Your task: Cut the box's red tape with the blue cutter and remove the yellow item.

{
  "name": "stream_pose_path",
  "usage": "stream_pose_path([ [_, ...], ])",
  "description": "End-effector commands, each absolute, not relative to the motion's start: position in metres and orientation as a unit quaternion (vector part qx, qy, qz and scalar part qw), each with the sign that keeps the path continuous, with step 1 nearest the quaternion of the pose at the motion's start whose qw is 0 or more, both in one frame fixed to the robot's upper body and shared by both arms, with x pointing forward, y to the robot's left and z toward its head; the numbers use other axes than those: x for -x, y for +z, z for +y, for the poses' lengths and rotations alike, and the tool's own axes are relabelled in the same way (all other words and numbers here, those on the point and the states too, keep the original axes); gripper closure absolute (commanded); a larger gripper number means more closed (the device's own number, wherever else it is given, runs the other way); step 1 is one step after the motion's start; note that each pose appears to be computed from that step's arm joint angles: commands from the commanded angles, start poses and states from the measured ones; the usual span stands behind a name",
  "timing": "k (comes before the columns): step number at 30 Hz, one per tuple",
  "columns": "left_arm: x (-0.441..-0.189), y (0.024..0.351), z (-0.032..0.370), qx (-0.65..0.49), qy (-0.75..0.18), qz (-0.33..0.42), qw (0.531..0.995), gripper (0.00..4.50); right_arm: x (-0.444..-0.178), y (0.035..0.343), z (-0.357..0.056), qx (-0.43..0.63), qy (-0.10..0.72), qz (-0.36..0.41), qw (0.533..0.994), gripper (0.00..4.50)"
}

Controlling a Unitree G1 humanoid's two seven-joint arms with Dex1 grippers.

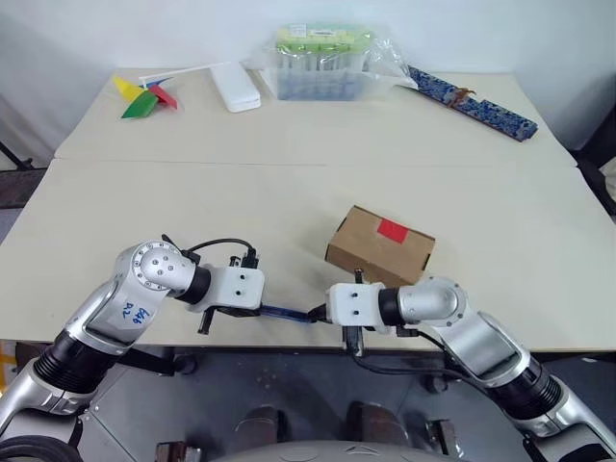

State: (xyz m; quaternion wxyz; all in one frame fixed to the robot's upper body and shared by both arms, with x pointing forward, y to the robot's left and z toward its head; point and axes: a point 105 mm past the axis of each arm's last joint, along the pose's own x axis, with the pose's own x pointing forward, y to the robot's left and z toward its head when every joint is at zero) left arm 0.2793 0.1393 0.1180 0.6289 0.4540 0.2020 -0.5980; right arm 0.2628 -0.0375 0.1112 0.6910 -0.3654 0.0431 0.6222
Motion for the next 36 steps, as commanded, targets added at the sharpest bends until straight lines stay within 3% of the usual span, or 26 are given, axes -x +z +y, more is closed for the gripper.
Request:
stream_pose_path([
  [1, -0.265, 0.088, 0.143, -0.432, -0.623, 0.261, 0.598, 4.07, -0.263, 0.106, -0.034, 0.369, 0.625, 0.038, 0.687, 4.47],
  [15, -0.264, 0.09, 0.141, -0.431, -0.626, 0.261, 0.596, 4.07, -0.262, 0.095, -0.007, 0.365, 0.645, 0.024, 0.671, 4.47],
  [36, -0.264, 0.089, 0.139, -0.43, -0.622, 0.256, 0.603, 4.07, -0.271, 0.103, 0.029, 0.364, 0.665, -0.015, 0.652, 4.47],
])
